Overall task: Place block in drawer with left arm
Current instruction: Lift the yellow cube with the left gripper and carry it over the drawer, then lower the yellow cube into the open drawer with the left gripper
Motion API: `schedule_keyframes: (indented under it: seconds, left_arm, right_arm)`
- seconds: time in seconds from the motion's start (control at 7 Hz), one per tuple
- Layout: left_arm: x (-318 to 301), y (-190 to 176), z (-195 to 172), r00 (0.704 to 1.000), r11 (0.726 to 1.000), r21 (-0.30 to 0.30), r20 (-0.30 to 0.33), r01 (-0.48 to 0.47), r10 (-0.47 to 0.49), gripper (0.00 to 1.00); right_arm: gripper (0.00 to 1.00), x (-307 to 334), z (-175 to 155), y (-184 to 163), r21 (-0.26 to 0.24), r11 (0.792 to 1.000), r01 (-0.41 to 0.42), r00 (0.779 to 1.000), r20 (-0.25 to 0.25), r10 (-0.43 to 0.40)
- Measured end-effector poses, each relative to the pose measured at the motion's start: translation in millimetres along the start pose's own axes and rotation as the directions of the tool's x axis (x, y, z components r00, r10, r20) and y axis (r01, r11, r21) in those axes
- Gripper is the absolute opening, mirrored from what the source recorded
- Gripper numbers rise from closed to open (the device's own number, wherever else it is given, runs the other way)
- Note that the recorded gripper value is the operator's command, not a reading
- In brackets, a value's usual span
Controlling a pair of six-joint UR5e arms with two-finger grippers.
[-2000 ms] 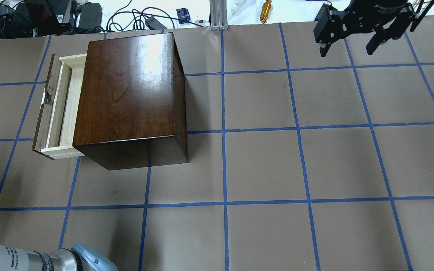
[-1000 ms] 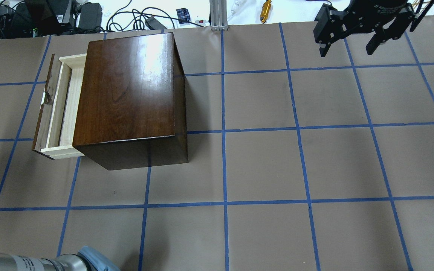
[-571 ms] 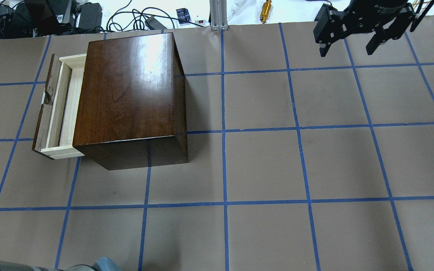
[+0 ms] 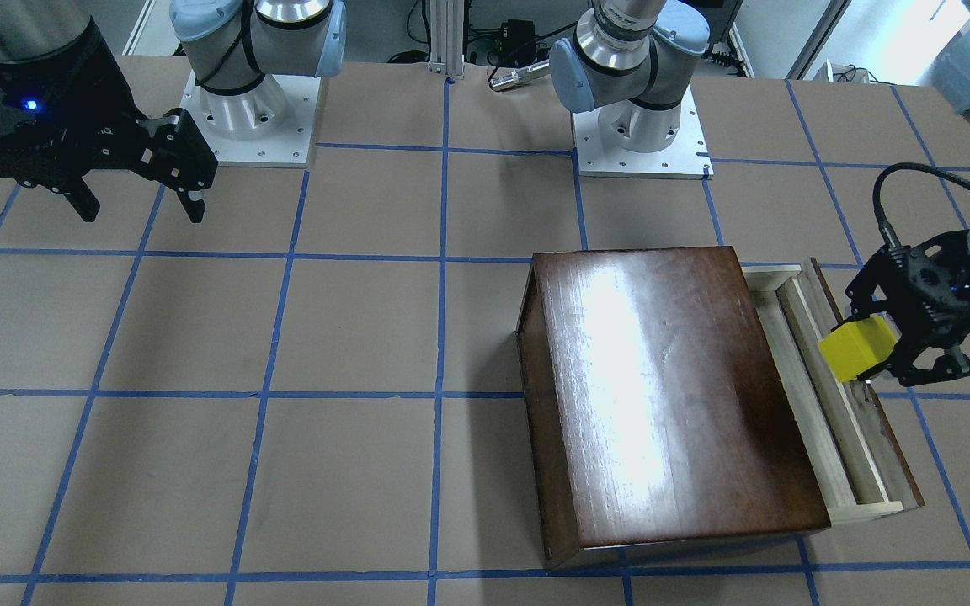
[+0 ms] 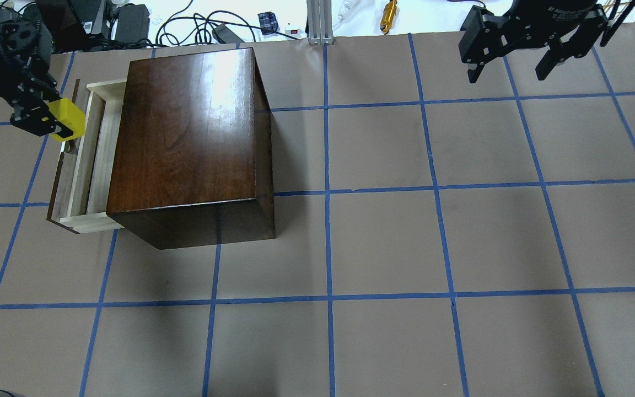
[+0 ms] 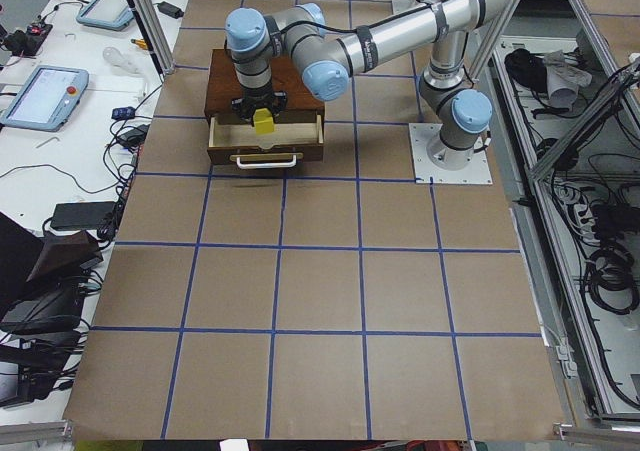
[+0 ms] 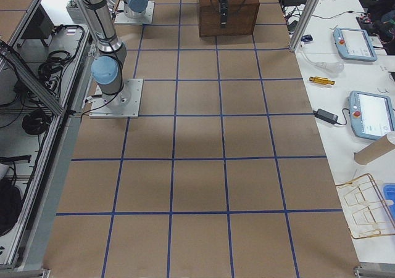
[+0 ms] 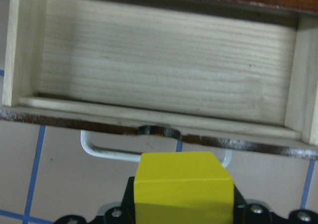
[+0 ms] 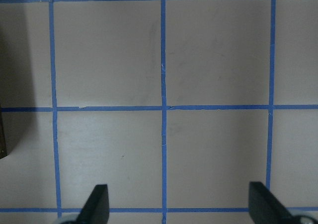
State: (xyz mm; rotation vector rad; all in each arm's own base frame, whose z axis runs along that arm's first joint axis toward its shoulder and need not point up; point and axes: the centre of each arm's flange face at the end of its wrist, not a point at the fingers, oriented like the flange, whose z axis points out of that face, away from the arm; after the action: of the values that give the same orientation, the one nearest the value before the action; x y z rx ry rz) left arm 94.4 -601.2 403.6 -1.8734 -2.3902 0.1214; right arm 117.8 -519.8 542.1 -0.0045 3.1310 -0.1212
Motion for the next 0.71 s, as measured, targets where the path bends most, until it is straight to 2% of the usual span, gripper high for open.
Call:
schedule_keyframes:
  seconds: [0.29, 0.71]
  left_arm:
    - [-6, -13, 16, 0.998, 0.998, -0.008, -0.014, -0.055, 0.054, 0.04]
    - [-4, -11, 25, 0.989, 0.989, -0.011, -0.022, -0.145, 0.145, 0.04]
  right_arm:
    - [1.00, 0, 0, 0, 0.000, 1.000, 0.001, 1.000, 0.000, -0.001]
    - [1.00, 0, 0, 0, -0.001, 1.000, 0.002, 1.000, -0.001, -0.002]
